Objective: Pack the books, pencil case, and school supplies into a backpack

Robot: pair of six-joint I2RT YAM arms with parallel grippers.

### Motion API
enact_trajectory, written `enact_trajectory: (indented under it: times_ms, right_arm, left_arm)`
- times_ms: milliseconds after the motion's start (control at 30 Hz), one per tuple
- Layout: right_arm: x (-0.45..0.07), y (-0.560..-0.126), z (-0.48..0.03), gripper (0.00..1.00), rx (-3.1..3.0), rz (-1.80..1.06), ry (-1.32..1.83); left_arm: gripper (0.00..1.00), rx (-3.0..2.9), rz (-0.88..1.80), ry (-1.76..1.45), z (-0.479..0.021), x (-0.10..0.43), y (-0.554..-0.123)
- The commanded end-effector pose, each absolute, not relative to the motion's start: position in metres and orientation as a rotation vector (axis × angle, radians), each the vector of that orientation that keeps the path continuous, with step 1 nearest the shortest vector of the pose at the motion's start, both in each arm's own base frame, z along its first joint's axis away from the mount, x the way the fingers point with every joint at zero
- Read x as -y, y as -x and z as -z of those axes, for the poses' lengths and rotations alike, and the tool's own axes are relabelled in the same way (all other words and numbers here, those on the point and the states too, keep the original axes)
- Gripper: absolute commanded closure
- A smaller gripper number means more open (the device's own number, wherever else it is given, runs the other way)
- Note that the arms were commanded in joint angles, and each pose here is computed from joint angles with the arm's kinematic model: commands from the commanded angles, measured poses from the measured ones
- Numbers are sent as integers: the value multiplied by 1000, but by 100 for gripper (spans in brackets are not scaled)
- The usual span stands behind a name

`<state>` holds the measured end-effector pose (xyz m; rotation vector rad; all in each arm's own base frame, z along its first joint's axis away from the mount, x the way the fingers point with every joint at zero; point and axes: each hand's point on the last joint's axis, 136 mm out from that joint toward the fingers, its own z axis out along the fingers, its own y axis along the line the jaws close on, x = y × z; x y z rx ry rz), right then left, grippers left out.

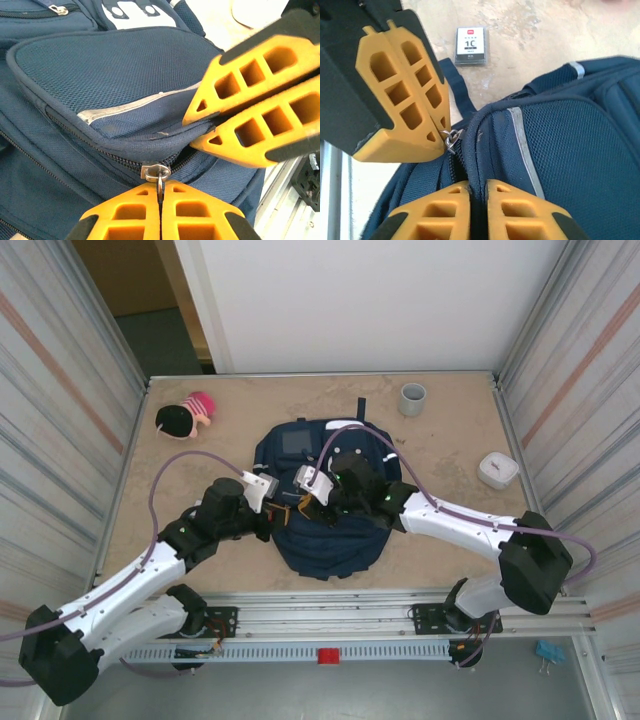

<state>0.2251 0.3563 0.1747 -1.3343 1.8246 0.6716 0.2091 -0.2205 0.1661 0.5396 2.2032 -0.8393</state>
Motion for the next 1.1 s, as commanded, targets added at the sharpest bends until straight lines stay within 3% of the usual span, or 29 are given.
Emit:
enact_trajectory:
  times_ms: [0,300,500,700,800,833,867,933,1067]
  right_arm:
    - [-352,-234,-183,100,-1790,-602,1357]
    - [-335,-205,-205,100,-1663,-767,1456]
    - [-335,-193,-208,100,-1640,-843,1498]
    - [-336,-221,-202,100,-1752,-781,1376]
    - [-338,-236,-200,100,-1811,-764,1309]
    - [-339,-238,-199,89,-1831,-766,1292]
    - [-340,-241,-201,72,-1851,-771,1264]
    - [-342,-242,-207,55,-1875,-799,1230]
    - [-340,-246,-228,39,-1893,-831,1113]
  left_arm:
    - [100,-2104,790,-518,-197,216,-220]
    - [100,-2283,627,-227,-156,163,-254]
    - [97,-2248,641,-223,-150,164,-280]
    - [86,-2319,667,-190,-143,173,-292]
    - [67,-2359,595,-69,-141,157,-294]
    - [58,-2375,566,-10,-141,149,-294]
    - [48,-2393,551,43,-142,142,-292]
    - [37,-2422,525,148,-143,126,-290]
    - [19,-2436,470,385,-147,94,-287]
